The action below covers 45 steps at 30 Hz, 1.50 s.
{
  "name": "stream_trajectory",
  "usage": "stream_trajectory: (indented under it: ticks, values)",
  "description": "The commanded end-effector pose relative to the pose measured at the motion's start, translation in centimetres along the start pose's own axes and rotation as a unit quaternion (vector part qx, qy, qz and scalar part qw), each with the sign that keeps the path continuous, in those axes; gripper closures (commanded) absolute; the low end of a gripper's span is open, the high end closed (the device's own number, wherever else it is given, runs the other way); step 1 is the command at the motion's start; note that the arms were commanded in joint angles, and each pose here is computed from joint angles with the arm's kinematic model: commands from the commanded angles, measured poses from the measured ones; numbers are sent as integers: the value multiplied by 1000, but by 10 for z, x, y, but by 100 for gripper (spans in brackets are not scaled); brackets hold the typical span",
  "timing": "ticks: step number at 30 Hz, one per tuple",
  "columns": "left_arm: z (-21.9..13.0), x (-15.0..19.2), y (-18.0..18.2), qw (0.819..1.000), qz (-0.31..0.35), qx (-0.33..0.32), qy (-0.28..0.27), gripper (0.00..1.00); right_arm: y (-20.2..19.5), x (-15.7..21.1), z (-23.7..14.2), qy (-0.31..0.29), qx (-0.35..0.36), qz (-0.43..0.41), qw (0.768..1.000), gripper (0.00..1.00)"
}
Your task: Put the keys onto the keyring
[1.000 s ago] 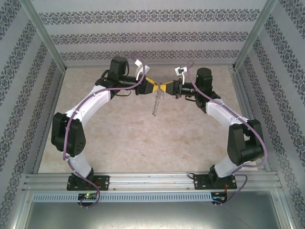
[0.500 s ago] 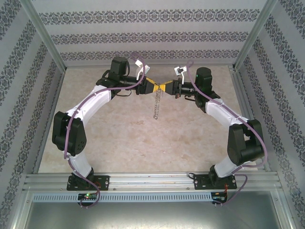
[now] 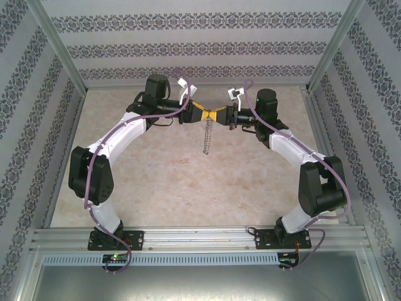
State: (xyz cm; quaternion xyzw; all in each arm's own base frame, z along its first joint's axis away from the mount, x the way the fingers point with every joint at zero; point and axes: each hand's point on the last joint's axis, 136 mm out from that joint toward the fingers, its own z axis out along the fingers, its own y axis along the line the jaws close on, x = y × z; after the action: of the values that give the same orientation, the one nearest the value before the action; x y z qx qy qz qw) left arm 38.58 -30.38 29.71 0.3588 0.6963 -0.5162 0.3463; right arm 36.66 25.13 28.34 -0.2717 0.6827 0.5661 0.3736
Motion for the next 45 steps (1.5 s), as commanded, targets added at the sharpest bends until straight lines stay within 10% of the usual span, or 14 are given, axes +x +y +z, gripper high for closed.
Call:
stream_trajectory:
  ticks: [1,33,39,45]
  values:
    - [2,0,-7,1000,9,25,-4,73,9,-17,3,-12,-14,-38,999,100]
    - [9,10,-11,998,8,56,3,84,7,-20,4,-17,-11,-37,999,100]
    - [9,7,-8,999,16,47,-9,100,6,-19,3,-18,-9,-35,999,100]
    - [7,0,-5,999,30,24,-31,100,1,-23,-14,-44,10,-26,999,77]
